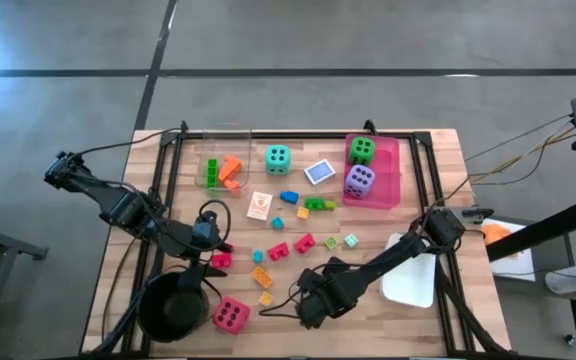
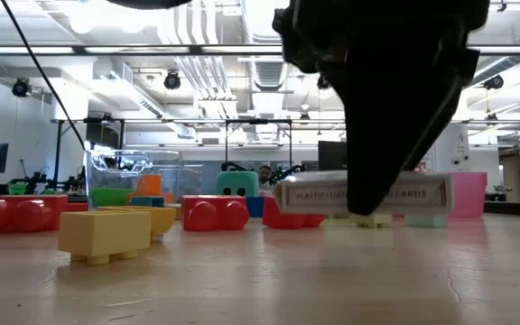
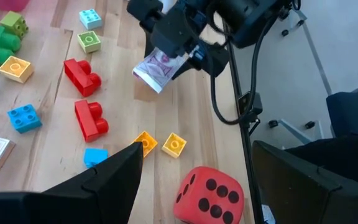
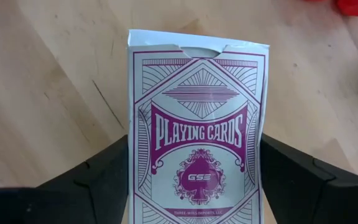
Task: Pick & Place Toys
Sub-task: Put the purple deck of cards into the white bin
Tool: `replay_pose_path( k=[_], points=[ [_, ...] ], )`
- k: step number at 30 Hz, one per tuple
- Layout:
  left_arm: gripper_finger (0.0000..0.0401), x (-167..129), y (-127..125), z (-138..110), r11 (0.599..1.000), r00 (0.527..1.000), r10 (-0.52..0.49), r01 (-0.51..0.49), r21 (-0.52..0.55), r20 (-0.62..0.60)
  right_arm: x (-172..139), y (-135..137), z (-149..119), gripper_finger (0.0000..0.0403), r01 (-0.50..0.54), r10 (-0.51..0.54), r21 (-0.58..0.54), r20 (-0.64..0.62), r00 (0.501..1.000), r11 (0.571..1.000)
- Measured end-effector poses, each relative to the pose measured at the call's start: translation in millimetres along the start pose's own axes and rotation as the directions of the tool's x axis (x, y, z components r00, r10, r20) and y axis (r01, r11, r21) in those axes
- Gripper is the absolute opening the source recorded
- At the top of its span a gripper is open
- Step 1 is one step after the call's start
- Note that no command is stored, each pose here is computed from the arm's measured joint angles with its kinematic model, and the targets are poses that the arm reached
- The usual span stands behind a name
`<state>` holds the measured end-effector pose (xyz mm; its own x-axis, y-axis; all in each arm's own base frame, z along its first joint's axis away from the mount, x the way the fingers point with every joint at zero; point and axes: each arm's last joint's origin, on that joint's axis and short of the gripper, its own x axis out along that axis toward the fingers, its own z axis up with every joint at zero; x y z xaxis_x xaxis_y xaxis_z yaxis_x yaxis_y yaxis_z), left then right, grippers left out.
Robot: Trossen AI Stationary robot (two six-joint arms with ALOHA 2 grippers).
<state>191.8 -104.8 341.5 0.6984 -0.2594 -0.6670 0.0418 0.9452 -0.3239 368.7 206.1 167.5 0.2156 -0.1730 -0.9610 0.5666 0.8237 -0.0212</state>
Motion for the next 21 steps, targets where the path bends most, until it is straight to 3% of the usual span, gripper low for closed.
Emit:
replay_pose_path(
  k=[11, 21],
  points=[
    [0.0303, 0.0, 0.0, 0.0, 1.000, 1.000, 0.000, 0.000, 0.000, 0.000, -27.4, -30.2, -6.9, 0.0281, -0.004, -0.006, 0.188, 0.055, 0.998, 0.982],
    [0.0303, 0.0, 0.0, 0.1, 1.000, 1.000, 0.000, 0.000, 0.000, 0.001, -60.7, -81.5, -28.9, 0.0281, -0.047, -0.006, 0.412, 0.125, 0.992, 0.910]
  ],
)
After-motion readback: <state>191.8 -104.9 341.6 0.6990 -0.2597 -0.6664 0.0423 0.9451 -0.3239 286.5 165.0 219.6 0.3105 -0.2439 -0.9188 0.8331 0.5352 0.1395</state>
